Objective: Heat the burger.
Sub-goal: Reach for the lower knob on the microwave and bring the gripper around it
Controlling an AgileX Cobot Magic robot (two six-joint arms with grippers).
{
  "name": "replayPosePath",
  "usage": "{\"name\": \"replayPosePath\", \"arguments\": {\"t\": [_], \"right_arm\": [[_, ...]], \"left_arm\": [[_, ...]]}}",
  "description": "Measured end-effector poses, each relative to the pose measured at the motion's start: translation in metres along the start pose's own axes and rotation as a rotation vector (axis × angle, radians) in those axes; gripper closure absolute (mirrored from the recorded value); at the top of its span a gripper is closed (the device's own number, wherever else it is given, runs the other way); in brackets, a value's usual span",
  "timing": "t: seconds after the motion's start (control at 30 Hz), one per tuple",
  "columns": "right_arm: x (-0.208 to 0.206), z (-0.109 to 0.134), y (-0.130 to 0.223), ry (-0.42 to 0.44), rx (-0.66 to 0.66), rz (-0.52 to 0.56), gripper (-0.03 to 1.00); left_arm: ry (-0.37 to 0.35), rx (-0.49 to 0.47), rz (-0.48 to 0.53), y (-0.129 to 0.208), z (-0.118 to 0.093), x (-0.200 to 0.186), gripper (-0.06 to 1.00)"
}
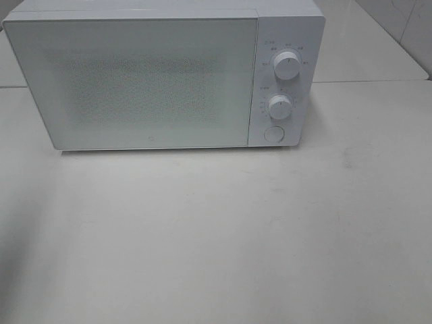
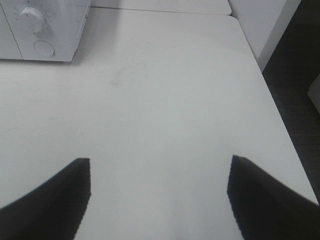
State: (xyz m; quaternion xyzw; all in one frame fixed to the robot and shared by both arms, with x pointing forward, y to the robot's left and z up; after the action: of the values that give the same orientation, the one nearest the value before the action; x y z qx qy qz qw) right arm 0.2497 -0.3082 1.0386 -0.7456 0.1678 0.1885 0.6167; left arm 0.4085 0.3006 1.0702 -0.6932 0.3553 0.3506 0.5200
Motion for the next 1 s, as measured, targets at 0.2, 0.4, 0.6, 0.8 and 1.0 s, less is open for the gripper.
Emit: {"name": "replayPosePath", "arguments": {"t": [0.2,0.4,0.6,0.8,1.0], "right_arm": [[0.0,0.0,0.0,0.0,0.0,0.0,0.22],[0.0,0.0,0.0,0.0,0.0,0.0,0.22],[0.0,0.0,0.0,0.0,0.0,0.0,0.22],[0.0,0.0,0.0,0.0,0.0,0.0,0.22],[0.0,0.0,0.0,0.0,0.001,0.0,0.22]], "left_arm": [[-0.011,0.012,-0.053,0.027,0.003,-0.007,-0.04],[-0.007,0.027,-0.12,0.057,0.005,-0.016,-0.04],[-0.002,0.016,-0.185,0.086,0.008,-0.023,-0.04],[0.006,0.012,-0.277,0.103,0.009,-0.03,-0.04],[0.012,0.02,-0.381,0.116,0.009,-0.041,-0.04]]}}
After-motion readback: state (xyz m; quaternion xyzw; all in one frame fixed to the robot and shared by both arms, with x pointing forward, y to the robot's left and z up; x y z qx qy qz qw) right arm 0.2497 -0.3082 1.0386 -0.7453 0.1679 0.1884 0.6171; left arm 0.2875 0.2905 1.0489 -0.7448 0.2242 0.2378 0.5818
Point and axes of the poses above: a point on each arm's last joint axis where the gripper is mounted, x pointing out along that axis toward the gripper, z along the wrist's bending axis when the last joint is at zero, y = z × x, the point moved 2 cm from there along x, pointing out along that axis toward the gripper, and after that the axes turned 9 degrees about -x, right-handed, at the moved point
